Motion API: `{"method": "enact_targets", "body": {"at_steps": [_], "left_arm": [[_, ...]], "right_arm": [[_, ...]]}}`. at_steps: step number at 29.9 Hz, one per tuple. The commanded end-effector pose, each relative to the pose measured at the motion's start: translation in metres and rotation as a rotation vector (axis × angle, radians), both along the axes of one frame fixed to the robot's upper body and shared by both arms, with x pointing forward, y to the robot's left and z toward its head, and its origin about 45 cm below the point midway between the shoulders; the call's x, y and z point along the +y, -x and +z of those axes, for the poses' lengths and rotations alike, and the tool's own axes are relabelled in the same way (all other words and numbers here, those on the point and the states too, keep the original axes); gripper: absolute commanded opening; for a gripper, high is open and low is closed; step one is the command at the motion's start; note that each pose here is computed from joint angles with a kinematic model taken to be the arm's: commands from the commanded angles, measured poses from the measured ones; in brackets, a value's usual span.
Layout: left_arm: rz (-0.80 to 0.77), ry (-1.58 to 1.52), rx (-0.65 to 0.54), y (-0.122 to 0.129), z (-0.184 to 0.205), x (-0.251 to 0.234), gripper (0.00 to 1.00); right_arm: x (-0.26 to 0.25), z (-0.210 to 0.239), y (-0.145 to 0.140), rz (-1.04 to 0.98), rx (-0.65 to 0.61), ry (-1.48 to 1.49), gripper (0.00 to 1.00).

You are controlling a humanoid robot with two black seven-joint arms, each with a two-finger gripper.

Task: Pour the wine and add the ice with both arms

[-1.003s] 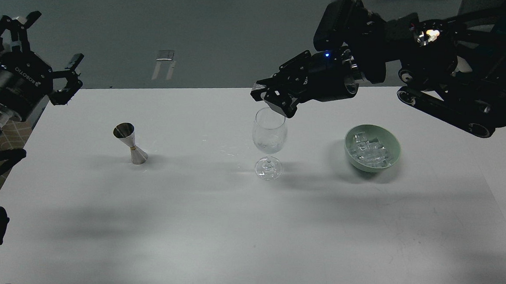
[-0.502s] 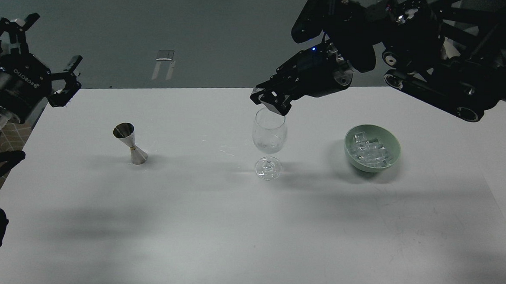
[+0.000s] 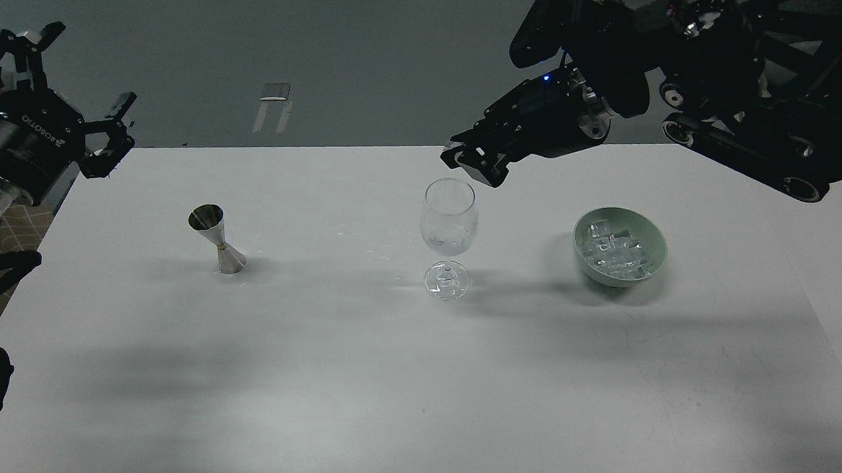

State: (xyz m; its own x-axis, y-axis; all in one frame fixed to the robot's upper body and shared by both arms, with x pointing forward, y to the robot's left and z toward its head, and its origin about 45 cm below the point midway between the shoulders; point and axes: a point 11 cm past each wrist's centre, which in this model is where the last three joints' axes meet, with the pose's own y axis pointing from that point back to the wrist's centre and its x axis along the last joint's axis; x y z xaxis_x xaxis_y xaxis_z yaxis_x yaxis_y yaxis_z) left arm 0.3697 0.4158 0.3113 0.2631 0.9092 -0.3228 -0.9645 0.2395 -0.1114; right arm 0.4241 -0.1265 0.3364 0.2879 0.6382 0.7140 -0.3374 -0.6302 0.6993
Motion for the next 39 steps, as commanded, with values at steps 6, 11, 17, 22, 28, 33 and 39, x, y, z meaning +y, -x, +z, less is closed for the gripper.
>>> {"method": "enact_targets", "body": {"at_steps": [6, 11, 17, 22, 28, 33, 39], "left_arm": [[0.001, -0.001, -0.001, 0.000, 0.000, 0.000, 0.98], [0.002, 0.000, -0.001, 0.000, 0.000, 0.000, 0.98], [0.004, 0.000, 0.000, 0.000, 0.000, 0.001, 0.98], [0.005, 0.001, -0.001, 0.001, 0.000, 0.001, 0.98], [0.006, 0.003, -0.002, 0.001, 0.001, 0.002, 0.98], [0.004, 0.002, -0.004, 0.000, 0.001, 0.001, 0.98], [0.006, 0.005, -0.001, 0.001, 0.000, 0.002, 0.98]], "right_arm": [[-0.013, -0.010, 0.005, -0.014, 0.026, 0.001, 0.13], [-0.008, -0.016, 0.007, -0.005, 0.041, -0.003, 0.13], [0.006, -0.022, 0.011, 0.019, 0.054, -0.009, 0.13], [0.014, -0.023, 0.010, 0.028, 0.056, -0.012, 0.13], [0.021, -0.026, 0.007, 0.025, 0.057, -0.012, 0.16], [0.025, -0.027, 0.005, 0.025, 0.058, -0.011, 0.29], [0.025, -0.028, 0.005, 0.022, 0.059, -0.013, 0.40]]}}
